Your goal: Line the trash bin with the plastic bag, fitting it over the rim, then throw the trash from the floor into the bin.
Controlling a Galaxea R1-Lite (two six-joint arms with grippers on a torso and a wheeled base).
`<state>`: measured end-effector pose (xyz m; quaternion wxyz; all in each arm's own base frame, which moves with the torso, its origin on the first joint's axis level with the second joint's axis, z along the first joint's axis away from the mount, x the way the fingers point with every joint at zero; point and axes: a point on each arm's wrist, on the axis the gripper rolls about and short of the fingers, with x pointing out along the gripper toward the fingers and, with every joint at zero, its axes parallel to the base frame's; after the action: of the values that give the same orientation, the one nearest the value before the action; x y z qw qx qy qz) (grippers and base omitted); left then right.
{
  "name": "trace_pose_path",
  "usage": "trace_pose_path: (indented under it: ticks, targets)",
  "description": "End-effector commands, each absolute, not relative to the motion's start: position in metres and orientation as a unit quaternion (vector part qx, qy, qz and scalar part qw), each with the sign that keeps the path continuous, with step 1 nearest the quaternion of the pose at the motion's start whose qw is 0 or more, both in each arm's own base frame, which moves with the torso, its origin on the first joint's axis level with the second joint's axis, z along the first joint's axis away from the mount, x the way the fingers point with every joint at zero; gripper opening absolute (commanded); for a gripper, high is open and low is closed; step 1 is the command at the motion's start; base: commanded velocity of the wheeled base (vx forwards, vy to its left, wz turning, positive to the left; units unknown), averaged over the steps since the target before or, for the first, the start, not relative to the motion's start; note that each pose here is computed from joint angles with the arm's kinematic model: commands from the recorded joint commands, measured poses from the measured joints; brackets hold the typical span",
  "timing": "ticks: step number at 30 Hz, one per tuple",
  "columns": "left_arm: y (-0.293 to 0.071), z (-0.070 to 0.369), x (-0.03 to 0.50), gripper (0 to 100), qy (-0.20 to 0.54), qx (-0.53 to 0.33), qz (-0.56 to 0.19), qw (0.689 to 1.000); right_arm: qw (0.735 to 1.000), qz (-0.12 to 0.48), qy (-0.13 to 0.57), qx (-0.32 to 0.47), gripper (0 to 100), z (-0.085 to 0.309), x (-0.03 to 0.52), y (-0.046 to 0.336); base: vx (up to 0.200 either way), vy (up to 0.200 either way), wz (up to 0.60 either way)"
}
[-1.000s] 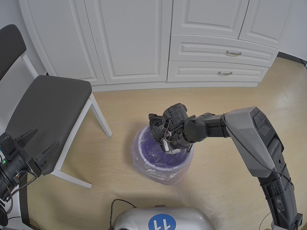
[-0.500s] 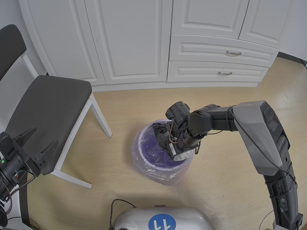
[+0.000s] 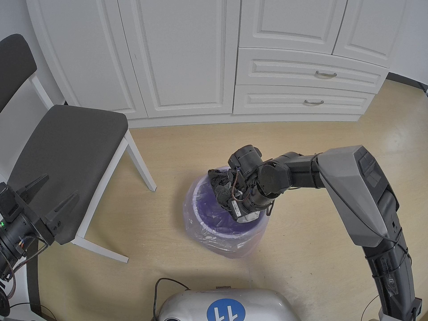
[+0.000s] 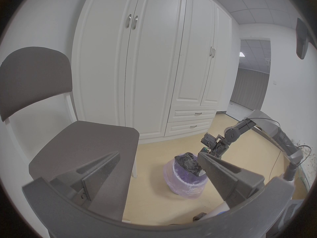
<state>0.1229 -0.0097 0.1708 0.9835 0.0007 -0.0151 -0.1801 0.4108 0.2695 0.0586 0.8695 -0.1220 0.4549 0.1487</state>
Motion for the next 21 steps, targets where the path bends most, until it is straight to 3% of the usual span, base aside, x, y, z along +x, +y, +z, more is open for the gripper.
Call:
trace_pose_path:
  ticks: [1, 9, 15, 21]
  targets:
    - [-0.010, 0.171, 0.123, 100, -0.016, 0.000, -0.180, 0.984, 0.873, 0.149, 0.451, -0.110, 0, 0.050, 0.415, 0.271, 0.000, 0.000, 0.00]
    - [-0.008, 0.174, 0.124, 100, -0.020, 0.000, -0.175, 0.984, 0.884, 0.134, 0.443, -0.071, 0, 0.065, 0.416, 0.267, 0.000, 0.000, 0.00]
    - [-0.008, 0.174, 0.124, 100, -0.021, 0.000, -0.175, 0.984, 0.859, 0.123, 0.489, -0.095, 0, 0.068, 0.406, 0.258, 0.000, 0.000, 0.00]
    - [-0.008, 0.175, 0.123, 100, -0.024, 0.000, -0.175, 0.984, 0.864, 0.123, 0.480, -0.085, 0, 0.054, 0.412, 0.262, 0.000, 0.000, 0.00]
